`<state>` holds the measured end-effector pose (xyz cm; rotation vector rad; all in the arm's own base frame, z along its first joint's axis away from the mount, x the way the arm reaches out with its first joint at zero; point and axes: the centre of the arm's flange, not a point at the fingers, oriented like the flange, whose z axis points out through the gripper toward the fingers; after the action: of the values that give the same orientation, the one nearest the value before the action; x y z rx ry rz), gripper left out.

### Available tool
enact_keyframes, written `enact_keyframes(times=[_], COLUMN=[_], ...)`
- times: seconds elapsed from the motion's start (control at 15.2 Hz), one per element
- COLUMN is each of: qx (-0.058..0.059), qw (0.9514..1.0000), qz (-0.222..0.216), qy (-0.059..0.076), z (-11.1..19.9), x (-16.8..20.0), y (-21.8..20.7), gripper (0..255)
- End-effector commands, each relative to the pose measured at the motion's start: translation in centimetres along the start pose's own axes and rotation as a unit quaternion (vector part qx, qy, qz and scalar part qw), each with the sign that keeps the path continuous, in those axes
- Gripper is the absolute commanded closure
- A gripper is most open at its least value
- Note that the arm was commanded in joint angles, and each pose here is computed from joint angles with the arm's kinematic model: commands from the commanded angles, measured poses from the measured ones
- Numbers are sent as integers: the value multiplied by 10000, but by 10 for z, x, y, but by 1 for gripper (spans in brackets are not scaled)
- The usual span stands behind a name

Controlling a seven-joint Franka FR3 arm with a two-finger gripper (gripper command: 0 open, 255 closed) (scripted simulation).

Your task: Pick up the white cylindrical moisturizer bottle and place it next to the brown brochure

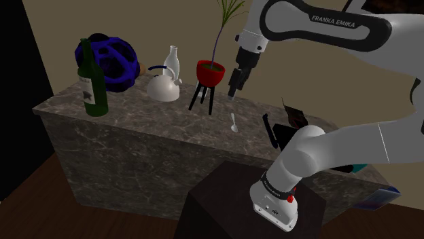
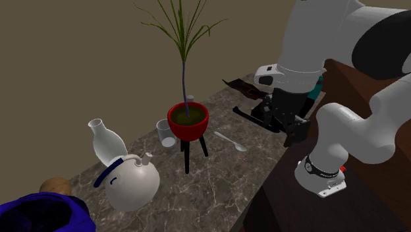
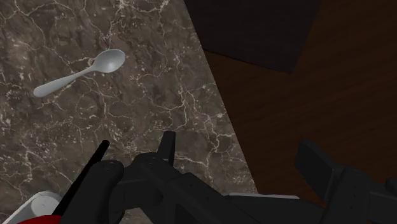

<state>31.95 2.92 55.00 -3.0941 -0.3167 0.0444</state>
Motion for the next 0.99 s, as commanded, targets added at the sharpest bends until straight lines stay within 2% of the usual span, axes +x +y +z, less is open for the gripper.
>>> enact_keyframes(times=[0.0, 0.92], qx=[0, 14], qw=[10000, 9999], qz=[0, 109], qy=[0, 51], z=[0, 42], x=[0, 49], y=[0, 173], gripper=[0, 0])
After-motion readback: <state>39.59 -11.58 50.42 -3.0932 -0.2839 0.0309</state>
